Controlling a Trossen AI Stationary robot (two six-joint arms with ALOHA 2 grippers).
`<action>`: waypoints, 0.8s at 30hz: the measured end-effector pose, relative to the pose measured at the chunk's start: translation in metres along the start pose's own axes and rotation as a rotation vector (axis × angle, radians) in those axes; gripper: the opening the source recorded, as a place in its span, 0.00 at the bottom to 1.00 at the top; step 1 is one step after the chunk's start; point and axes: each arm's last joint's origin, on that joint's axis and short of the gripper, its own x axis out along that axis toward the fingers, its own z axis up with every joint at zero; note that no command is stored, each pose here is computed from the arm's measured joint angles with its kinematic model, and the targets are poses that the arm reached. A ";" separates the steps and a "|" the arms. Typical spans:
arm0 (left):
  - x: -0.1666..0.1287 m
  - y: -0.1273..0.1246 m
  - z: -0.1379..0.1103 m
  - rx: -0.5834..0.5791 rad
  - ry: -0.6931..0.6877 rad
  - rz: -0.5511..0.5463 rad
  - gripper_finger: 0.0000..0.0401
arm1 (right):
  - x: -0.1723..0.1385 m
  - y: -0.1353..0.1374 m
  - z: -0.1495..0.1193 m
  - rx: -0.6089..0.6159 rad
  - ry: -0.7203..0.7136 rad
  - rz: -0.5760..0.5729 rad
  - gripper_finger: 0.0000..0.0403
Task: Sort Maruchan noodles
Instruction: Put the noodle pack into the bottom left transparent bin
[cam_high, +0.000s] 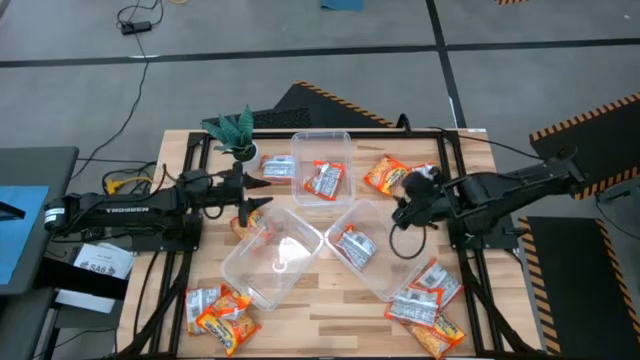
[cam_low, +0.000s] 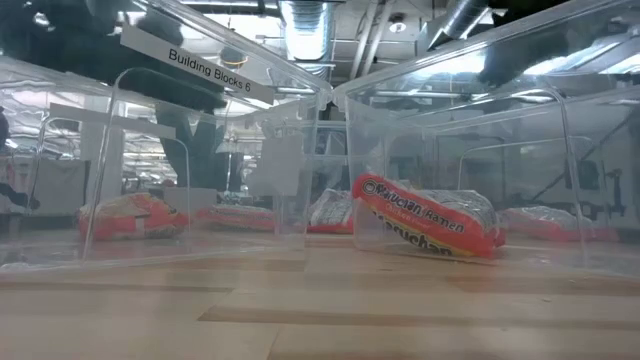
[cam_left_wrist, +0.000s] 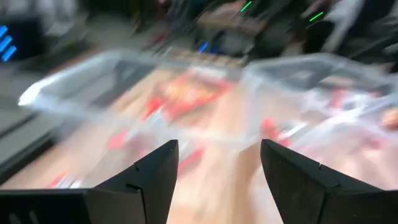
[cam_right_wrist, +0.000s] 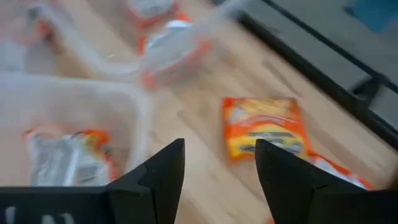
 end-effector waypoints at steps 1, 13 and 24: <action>0.000 0.002 0.001 -0.015 0.039 0.042 0.54 | -0.002 -0.004 -0.001 0.015 -0.005 -0.015 0.53; -0.002 0.040 -0.017 -0.241 0.295 0.302 0.53 | -0.014 -0.022 -0.003 0.120 -0.064 -0.005 0.53; -0.024 0.047 0.000 -0.376 0.688 0.265 0.47 | -0.005 -0.011 -0.004 0.082 -0.040 -0.032 0.53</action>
